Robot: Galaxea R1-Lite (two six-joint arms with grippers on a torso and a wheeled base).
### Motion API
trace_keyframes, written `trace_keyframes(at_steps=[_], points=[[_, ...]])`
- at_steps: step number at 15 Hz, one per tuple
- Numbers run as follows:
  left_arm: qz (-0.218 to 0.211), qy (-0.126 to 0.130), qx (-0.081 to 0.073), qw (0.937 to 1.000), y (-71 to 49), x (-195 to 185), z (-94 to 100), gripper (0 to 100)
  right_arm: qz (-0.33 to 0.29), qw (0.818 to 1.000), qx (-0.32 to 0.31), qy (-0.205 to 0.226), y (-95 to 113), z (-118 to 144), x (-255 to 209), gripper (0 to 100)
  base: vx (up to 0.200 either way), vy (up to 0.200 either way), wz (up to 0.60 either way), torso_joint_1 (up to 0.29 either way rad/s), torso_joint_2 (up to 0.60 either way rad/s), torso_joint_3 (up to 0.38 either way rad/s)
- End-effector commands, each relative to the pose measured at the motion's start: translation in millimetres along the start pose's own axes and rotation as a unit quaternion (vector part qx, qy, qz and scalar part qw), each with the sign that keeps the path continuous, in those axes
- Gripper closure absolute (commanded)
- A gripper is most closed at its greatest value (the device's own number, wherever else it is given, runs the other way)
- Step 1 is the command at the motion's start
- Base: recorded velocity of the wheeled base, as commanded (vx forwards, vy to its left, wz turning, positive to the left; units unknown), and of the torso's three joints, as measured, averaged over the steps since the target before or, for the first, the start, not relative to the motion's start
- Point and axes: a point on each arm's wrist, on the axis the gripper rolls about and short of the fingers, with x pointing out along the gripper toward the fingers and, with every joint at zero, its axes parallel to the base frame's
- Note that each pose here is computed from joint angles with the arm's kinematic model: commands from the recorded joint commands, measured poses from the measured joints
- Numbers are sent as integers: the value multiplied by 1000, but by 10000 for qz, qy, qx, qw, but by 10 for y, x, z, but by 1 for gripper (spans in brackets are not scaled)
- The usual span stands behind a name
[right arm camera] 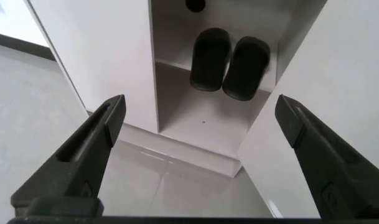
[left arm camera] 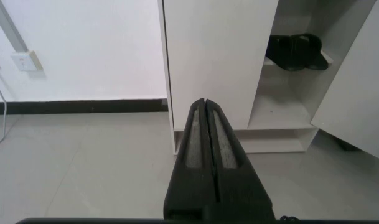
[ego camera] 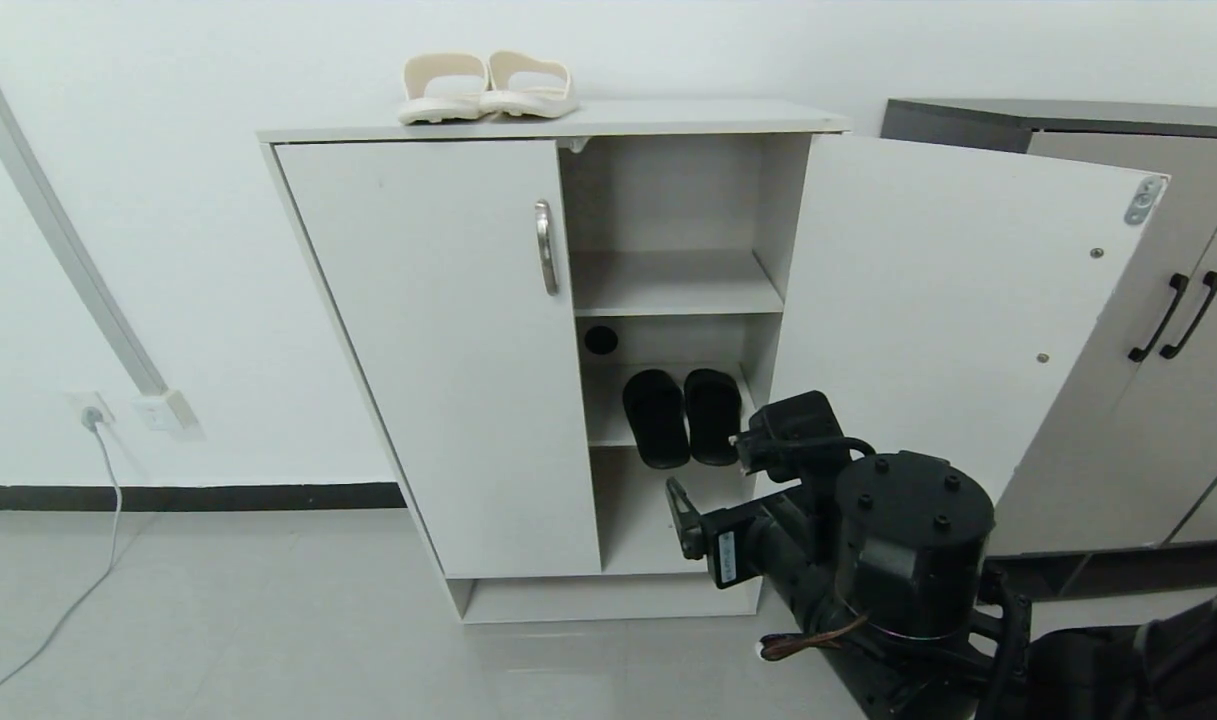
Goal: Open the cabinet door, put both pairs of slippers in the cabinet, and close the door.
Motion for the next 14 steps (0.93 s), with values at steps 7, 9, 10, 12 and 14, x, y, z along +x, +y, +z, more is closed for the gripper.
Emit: trace_keyframes(at_steps=[7,9,10,12,14], points=[[-10,6,-16,10000,0,1,0,100,-1,10000,-57,79,16,-62,23,0,0,0,0,1,0,19],[-2,6,-16,10000,-1,1,0,100,-1,10000,-52,73,15,-58,20,0,0,0,0,0,0,0],[-10,6,-16,10000,0,1,0,100,-1,10000,-52,73,15,-58,20,0,0,200,0,-2,2,2],[-10,6,-16,10000,0,1,0,100,-1,10000,-52,73,15,-58,20,0,0,200,0,-2,5,5],[-10,6,-16,10000,0,1,0,100,-1,10000,-52,73,15,-58,20,0,0,200,0,0,0,7]])
